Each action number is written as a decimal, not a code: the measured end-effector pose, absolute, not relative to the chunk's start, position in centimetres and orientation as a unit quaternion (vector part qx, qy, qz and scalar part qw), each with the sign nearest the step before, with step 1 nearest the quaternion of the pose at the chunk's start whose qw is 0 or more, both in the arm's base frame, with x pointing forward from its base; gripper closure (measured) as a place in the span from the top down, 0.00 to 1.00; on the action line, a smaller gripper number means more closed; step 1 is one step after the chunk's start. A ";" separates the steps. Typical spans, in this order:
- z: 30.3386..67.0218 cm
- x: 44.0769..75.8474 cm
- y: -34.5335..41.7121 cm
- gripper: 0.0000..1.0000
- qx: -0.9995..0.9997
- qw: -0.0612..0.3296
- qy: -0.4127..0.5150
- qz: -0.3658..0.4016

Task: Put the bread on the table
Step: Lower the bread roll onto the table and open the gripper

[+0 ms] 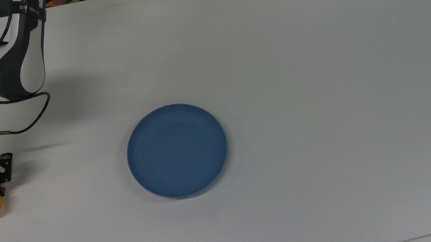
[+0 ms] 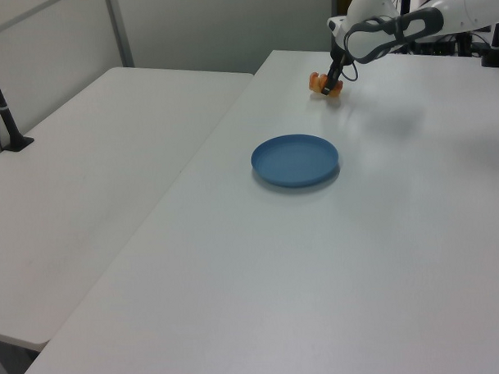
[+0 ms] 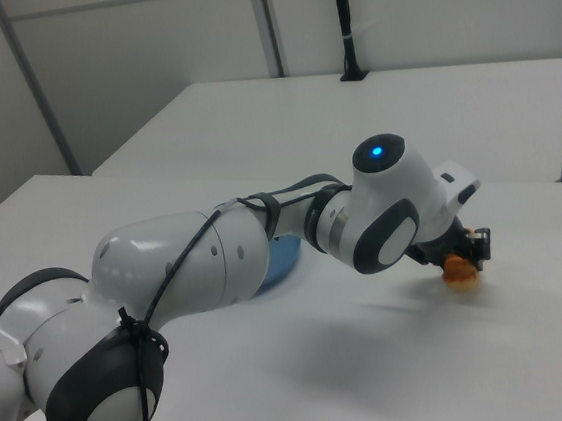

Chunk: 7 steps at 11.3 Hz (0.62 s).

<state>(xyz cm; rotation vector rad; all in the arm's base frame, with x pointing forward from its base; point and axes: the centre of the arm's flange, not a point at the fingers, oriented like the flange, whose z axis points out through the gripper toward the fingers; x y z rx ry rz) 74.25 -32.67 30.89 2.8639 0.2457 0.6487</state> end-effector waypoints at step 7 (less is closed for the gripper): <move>31.7 74.6 -32.1 1.00 0.965 0.108 0.091 0.221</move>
